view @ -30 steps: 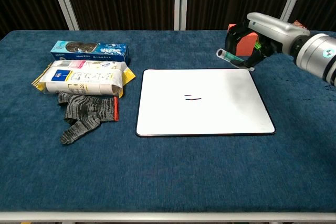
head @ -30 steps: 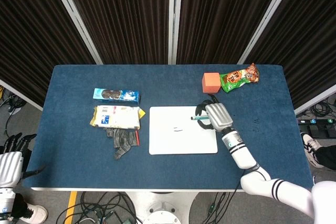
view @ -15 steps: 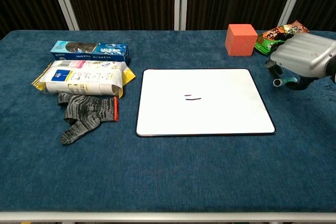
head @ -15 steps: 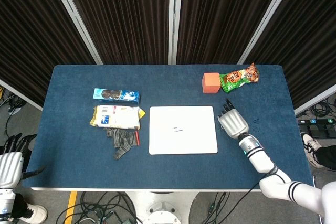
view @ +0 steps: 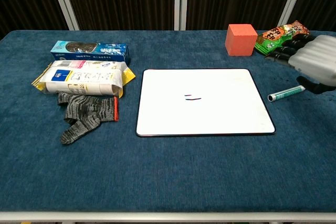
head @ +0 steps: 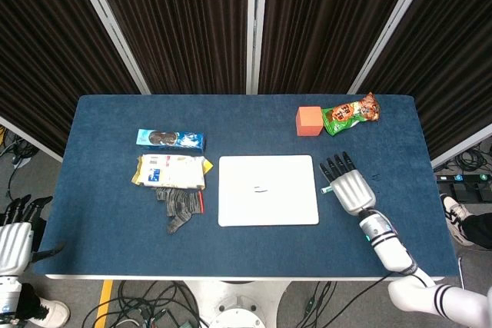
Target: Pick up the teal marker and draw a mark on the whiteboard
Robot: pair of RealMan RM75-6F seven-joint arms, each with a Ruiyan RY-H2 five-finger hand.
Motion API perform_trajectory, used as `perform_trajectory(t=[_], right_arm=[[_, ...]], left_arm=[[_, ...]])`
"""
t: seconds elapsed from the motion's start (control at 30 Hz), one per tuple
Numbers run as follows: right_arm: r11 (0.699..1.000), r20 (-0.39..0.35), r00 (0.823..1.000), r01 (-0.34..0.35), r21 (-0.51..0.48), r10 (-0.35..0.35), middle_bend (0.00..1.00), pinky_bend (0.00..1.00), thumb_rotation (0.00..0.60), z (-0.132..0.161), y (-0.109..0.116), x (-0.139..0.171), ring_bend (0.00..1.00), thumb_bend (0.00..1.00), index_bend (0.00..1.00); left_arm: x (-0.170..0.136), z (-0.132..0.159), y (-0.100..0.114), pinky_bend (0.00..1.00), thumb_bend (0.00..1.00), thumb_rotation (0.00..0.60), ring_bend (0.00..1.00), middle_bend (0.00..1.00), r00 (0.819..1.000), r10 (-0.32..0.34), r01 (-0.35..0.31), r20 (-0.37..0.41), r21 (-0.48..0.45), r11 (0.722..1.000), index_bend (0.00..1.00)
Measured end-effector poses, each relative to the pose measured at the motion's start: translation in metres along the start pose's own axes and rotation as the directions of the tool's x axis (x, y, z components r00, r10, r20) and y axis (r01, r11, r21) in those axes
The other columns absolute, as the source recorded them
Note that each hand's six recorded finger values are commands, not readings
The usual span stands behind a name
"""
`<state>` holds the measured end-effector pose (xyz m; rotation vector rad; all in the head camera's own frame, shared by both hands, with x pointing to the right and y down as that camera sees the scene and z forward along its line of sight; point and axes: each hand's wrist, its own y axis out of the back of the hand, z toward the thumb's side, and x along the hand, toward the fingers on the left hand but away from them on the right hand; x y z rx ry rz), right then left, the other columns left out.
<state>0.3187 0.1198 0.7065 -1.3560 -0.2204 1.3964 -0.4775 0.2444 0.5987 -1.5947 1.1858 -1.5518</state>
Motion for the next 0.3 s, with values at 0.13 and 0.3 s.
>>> perform_trajectory(t=[0.13, 0.3], right_arm=[[0.982, 0.083, 0.996, 0.044, -0.184, -0.029, 0.14, 0.00, 0.600, -0.028, 0.008, 0.029, 0.00, 0.52, 0.07], [0.891, 0.213, 0.971, 0.188, -0.413, -0.106, 0.16, 0.00, 0.600, -0.070, 0.019, 0.084, 0.00, 0.52, 0.09]], left_arm=[[0.001, 0.002, 0.000, 0.04, 0.09, 0.600, 0.04, 0.16, 1.000, 0.002, -0.002, 0.008, 0.004, 1.000, 0.16], [0.004, 0.007, 0.002, 0.04, 0.09, 0.600, 0.04, 0.16, 1.000, 0.018, -0.018, 0.022, 0.016, 1.000, 0.16]])
